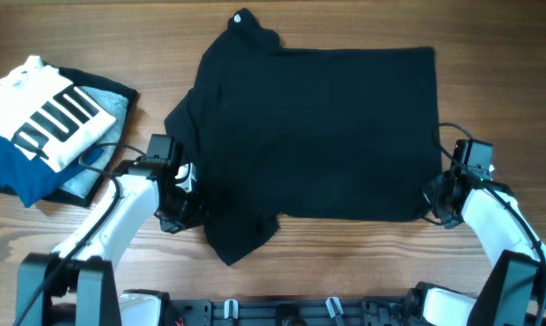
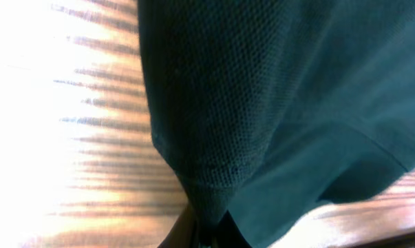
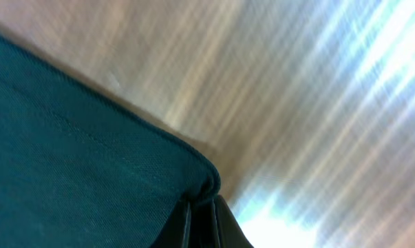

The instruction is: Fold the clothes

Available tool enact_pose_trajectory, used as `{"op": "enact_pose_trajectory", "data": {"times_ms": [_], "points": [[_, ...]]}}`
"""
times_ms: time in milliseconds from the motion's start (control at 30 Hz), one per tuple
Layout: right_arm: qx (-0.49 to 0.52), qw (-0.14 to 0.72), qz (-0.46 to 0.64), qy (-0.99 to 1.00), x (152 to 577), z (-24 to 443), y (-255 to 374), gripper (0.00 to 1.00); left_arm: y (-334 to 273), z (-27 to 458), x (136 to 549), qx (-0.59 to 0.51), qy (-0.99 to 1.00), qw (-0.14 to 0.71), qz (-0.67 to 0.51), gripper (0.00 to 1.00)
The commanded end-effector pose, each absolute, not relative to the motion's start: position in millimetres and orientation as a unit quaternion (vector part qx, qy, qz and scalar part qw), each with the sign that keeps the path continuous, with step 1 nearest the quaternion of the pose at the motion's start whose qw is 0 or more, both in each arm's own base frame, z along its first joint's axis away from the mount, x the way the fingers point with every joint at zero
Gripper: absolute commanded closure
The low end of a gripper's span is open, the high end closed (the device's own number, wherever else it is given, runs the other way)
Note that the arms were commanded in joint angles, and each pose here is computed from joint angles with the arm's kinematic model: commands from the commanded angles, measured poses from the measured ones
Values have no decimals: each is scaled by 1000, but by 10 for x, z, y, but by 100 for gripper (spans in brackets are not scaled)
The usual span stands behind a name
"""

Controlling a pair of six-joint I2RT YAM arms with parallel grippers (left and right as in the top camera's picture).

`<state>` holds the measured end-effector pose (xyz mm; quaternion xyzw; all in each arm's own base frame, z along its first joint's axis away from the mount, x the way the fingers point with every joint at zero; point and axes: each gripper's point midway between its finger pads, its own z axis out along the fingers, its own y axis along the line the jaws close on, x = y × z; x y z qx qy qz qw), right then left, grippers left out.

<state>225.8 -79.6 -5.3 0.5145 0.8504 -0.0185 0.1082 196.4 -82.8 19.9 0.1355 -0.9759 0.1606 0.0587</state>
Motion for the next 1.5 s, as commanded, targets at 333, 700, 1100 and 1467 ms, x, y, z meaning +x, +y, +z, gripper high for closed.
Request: {"op": "enact_pose_trajectory", "data": {"times_ms": [333, 700, 1100, 1467], "points": [[464, 87, 17, 882, 1880, 601, -845, 96, -925, 1052, 1929, 111, -968, -37, 220, 96], [398, 177, 95, 895, 2253, 1073, -759, 96, -927, 1612, 2193, 101, -939, -206, 256, 96], [328, 247, 164, 897, 3225, 739, -918, 96, -826, 1026, 3391, 161, -930, -252, 215, 96], [253, 301, 168, 904, 3723, 663, -689, 96, -926, 803, 3903, 165, -908, -287, 258, 96]]}}
